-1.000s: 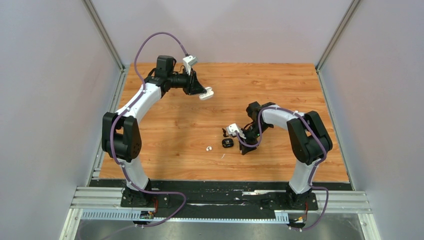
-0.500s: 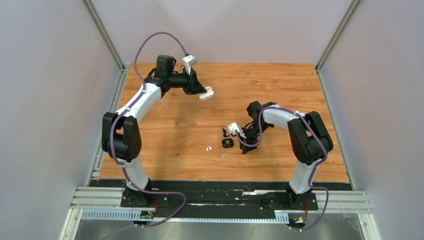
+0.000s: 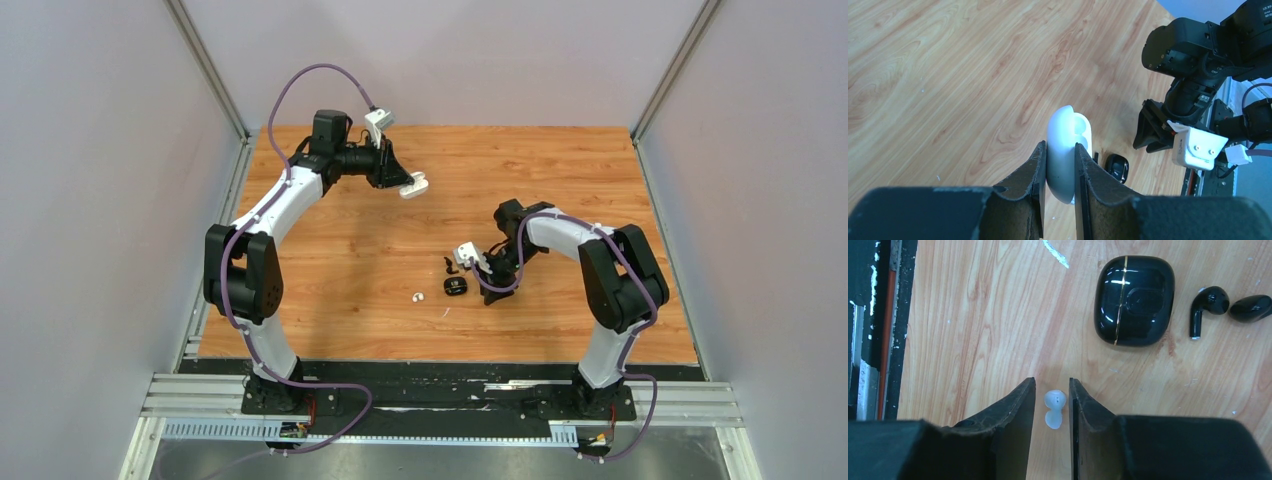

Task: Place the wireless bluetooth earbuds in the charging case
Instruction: Pick up the earbud from the center of the board.

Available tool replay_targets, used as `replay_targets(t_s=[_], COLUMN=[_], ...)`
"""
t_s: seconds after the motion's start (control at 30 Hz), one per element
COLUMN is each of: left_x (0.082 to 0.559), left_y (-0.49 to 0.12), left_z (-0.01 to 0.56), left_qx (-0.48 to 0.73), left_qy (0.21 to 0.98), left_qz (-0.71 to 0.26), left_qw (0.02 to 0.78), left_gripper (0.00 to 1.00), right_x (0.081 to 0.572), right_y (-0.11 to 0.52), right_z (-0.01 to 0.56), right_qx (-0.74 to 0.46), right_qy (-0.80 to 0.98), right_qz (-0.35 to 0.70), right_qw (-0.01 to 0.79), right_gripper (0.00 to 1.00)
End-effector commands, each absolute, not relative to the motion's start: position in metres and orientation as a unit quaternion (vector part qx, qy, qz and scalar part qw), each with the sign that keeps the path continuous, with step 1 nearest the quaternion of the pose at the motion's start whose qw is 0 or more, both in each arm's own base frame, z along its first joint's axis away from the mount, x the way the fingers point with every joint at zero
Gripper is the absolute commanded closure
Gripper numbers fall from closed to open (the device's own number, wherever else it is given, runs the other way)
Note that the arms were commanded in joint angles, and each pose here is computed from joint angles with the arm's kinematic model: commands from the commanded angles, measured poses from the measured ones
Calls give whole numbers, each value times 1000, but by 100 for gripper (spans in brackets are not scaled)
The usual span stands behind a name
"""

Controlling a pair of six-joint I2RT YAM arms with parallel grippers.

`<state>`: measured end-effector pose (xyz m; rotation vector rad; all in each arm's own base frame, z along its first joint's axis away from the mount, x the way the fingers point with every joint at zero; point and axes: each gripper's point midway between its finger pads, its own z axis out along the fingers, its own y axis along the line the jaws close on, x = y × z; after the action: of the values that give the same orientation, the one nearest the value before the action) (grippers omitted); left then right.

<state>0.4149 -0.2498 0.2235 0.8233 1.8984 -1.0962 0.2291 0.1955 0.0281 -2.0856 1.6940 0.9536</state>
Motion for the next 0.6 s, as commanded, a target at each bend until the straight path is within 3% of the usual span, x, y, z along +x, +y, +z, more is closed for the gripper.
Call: replay_targets(t_s=[0.0, 0.57], left_x=[416, 416], left_y=[-250, -250], left_z=[242, 239], left_qx=[331, 327], left_qy=[729, 732], left_qz=[-435, -438], left_qw=[411, 407], left_gripper=[100, 100], right_x=[241, 271], right_y=[201, 203], right_z=[46, 59], right_qx=[-724, -678], right_qy=[586, 631], right_qz=[321, 329], right_qw=[171, 184], right_gripper=[69, 66])
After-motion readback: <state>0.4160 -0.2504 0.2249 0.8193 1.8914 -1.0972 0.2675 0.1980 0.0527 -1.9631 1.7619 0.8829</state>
